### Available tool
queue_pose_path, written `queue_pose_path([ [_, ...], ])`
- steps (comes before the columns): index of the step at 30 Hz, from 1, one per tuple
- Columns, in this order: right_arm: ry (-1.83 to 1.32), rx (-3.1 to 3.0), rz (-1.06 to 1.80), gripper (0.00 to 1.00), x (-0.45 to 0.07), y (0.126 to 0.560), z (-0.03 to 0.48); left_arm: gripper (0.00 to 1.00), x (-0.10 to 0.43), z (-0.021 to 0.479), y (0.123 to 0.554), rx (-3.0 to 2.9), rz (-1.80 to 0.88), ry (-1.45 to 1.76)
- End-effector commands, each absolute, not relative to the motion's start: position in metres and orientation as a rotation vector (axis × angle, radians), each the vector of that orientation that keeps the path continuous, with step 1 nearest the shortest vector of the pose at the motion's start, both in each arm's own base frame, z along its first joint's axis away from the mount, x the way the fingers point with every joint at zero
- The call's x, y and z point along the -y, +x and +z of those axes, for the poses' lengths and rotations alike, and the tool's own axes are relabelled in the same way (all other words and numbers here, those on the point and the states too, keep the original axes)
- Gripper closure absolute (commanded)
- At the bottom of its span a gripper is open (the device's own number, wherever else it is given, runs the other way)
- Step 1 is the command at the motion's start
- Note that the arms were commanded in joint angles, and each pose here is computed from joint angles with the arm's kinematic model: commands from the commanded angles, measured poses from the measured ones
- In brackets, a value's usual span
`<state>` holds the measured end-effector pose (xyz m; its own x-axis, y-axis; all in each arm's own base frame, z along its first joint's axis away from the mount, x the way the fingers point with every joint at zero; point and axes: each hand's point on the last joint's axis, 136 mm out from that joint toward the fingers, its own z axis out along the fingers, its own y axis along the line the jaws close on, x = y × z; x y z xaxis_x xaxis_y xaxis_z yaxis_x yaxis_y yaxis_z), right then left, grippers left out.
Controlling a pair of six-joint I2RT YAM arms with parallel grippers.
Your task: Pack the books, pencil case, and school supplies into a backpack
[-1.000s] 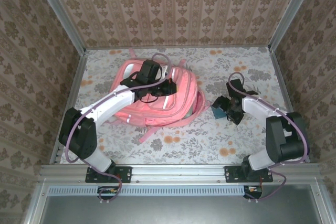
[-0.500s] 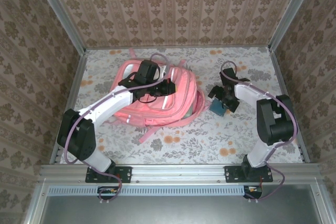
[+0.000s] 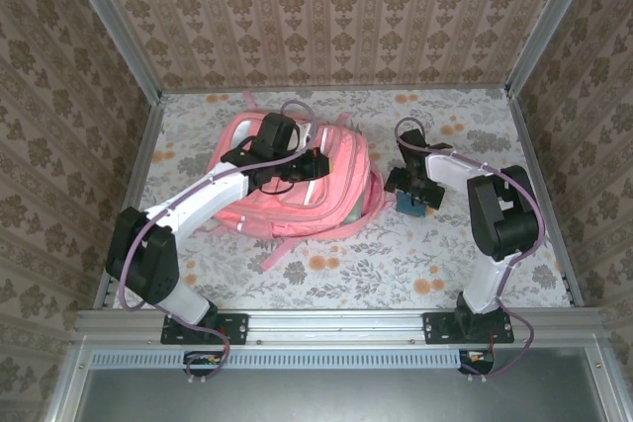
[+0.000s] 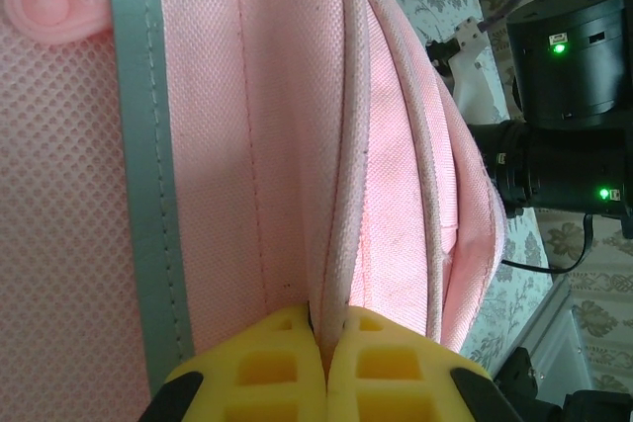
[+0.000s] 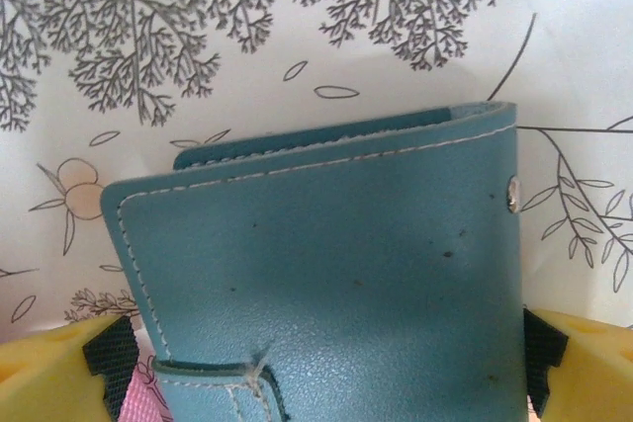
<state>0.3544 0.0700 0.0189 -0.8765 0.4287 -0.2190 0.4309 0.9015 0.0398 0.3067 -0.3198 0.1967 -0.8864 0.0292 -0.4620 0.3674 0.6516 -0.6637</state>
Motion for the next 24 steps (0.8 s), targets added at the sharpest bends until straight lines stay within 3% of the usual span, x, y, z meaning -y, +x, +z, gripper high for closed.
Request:
queue_pose_path([
  [1, 0.562, -2.923, -0.137, 0.00, -0.063, 0.333, 0.010, 1.00, 0.321, 0.224, 0.309, -2.354, -1.173, 0.329],
  [4, 0.544, -2.931, -0.151, 0.05, -0.061, 0.331, 0.011, 1.00, 0.320, 0.226, 0.307, -2.350, -1.176, 0.328],
  [9, 0.510, -2.932, -0.157, 0.23, -0.061, 0.331, 0.013, 1.00, 0.320, 0.226, 0.306, -2.348, -1.181, 0.323],
  [15, 0.513, -2.841, -0.106, 0.26, -0.058, 0.329, 0.050, 1.00, 0.315, 0.235, 0.307, -2.326, -1.179, 0.310],
  [24, 0.463, -2.670, 0.242, 0.31, -0.085, 0.310, 0.129, 1.00, 0.305, 0.271, 0.326, -2.191, -1.260, 0.174],
])
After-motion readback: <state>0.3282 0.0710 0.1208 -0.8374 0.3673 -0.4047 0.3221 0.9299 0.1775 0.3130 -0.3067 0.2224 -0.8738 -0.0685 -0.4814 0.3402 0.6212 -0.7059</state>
